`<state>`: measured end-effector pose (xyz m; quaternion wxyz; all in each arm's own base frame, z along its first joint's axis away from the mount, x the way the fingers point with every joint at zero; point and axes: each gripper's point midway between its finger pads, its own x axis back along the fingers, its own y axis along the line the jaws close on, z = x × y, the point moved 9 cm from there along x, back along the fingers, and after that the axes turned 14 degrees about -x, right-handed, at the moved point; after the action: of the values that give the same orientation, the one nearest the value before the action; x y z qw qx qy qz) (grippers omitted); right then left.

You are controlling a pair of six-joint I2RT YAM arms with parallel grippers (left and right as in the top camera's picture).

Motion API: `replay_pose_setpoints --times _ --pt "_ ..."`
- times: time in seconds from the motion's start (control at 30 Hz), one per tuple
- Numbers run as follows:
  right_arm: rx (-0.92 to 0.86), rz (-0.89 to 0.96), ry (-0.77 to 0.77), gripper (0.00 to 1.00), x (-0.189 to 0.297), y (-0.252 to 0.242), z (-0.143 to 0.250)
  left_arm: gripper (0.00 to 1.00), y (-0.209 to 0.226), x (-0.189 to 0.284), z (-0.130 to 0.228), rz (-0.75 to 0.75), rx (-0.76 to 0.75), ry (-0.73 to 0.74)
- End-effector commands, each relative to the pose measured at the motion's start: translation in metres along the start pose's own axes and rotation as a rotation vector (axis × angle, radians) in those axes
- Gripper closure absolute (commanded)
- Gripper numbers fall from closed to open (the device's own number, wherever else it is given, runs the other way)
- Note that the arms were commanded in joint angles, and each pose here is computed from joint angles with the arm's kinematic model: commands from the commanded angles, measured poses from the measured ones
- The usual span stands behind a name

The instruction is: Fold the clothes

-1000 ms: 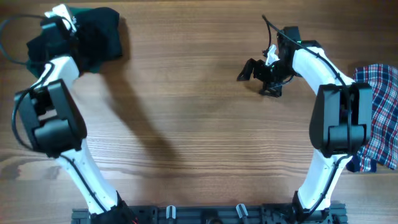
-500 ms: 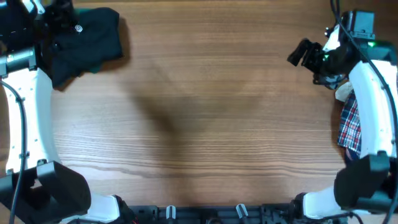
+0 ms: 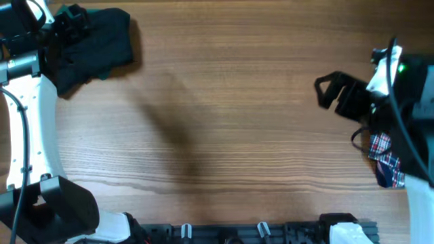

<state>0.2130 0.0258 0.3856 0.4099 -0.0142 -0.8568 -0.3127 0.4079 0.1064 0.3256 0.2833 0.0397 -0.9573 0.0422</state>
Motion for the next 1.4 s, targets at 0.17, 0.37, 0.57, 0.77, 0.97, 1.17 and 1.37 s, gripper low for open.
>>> replay_pose_setpoints --times 0.17,0.37,0.57,0.77,0.97,1.17,1.37 --pt "-0.077 -0.005 0.105 0.0 0.005 0.005 0.029 0.0 -0.006 0.009 -0.004 0.02 -0.005 -0.019" --pt "-0.11 0.037 0.133 0.0 0.004 0.0 0.033 0.0 -0.006 0.009 -0.004 0.02 -0.005 -0.019" --pt "0.179 -0.131 -0.08 0.0 0.014 0.024 0.008 0.0 -0.006 0.009 -0.004 0.02 -0.005 -0.019" --pt "0.203 -0.158 -0.146 0.0 0.034 0.022 0.012 0.0 -0.006 0.009 -0.004 0.02 -0.005 -0.019" --pt "0.292 -0.159 -0.26 0.0 0.031 0.02 0.007 0.0 -0.006 0.009 -0.004 0.02 -0.005 -0.019" --pt "0.321 -0.252 -0.391 0.0 0.003 -0.018 0.041 0.0 -0.006 0.009 -0.004 0.02 -0.005 -0.019" --pt "0.33 -0.333 -0.577 0.0 -0.039 -0.067 0.077 0.0 -0.006 0.009 -0.004 0.02 -0.005 -0.019"
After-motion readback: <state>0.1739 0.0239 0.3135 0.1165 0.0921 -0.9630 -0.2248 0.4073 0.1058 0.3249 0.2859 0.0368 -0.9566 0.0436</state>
